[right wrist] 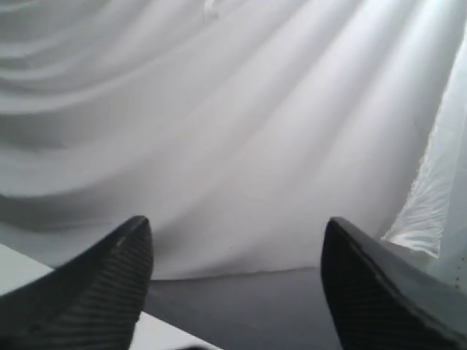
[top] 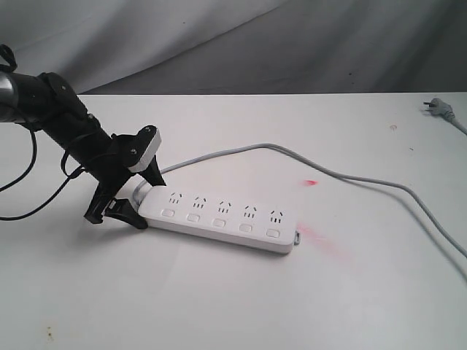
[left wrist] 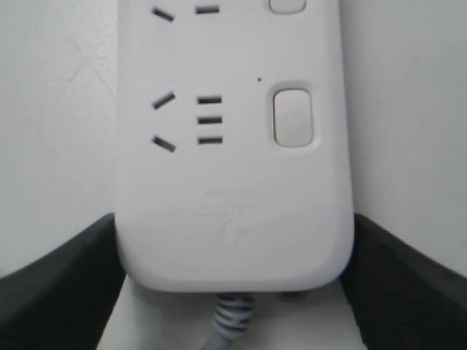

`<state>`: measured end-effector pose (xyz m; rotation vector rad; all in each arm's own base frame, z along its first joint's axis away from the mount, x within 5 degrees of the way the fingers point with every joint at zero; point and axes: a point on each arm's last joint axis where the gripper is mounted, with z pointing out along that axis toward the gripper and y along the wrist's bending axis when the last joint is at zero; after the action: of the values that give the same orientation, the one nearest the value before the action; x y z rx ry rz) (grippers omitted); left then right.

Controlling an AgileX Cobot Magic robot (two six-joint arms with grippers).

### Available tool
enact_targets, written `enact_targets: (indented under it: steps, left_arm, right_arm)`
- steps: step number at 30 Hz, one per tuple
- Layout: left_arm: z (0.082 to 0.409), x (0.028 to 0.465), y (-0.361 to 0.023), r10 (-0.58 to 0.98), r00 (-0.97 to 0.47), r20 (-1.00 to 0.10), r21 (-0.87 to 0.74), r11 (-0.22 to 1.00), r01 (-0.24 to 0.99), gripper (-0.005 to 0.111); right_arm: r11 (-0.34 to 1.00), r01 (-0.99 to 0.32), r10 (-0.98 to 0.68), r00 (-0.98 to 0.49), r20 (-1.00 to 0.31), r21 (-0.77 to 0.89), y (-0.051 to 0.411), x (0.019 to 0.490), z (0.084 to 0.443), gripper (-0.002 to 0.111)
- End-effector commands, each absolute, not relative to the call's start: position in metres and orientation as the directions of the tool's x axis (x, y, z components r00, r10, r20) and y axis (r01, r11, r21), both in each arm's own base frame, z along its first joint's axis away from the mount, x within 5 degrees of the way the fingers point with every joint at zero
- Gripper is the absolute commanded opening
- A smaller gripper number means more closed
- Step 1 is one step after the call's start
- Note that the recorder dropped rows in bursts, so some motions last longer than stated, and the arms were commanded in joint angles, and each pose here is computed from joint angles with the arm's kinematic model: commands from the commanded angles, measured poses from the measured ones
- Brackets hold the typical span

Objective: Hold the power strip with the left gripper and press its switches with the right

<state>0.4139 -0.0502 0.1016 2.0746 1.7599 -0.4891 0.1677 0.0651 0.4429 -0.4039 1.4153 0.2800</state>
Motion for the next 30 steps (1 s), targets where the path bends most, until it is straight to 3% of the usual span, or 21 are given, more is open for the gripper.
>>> enact_targets:
  steps: [1, 7, 12, 16, 20, 25, 30]
  left_arm:
    - [0.099, 0.412, -0.051, 0.857, 0.167, -0.487, 0.049, -0.164, 0.985, 0.032]
    - [0.099, 0.412, -0.051, 0.857, 0.167, -0.487, 0.049, -0.164, 0.985, 0.032]
    - [0.099, 0.412, -0.051, 0.857, 0.167, -0.487, 0.049, -0.164, 0.985, 0.032]
    - [0.099, 0.412, -0.051, 0.857, 0.167, -0.487, 0.049, -0.164, 0.985, 0.032]
    - [0.099, 0.412, -0.051, 0.857, 0.167, -0.487, 0.049, -0.164, 0.985, 0.032]
    - [0.099, 0.412, -0.051, 0.857, 0.167, -0.487, 0.049, -0.164, 0.985, 0.032]
    - [0.099, 0.413, -0.051, 0.858, 0.167, -0.486, 0.049, -0.164, 0.985, 0.032]
  right_arm:
    - [0.906, -0.409, -0.026, 0.206, -0.978, -0.11, 0.058, 0.146, 0.454, 0.043]
    - [0.911, -0.348, -0.111, 0.304, -0.946, -0.219, 0.049, 0.124, 0.464, 0.02]
    - [0.844, -0.245, -0.357, 0.406, -0.841, -0.477, 0.041, 0.094, 0.468, 0.007]
    - [0.883, -0.265, -0.27, 0.388, -0.881, -0.388, 0.032, 0.07, 0.47, 0.006]
    - [0.936, -0.293, -0.115, 0.274, -0.955, -0.197, 0.022, 0.056, 0.464, 0.003]
    - [0.939, -0.235, -0.217, 0.168, -0.962, -0.252, 0.013, 0.049, 0.453, 0.002]
    - [0.948, -0.241, -0.171, 0.175, -0.97, -0.21, 0.012, 0.045, 0.454, 0.002]
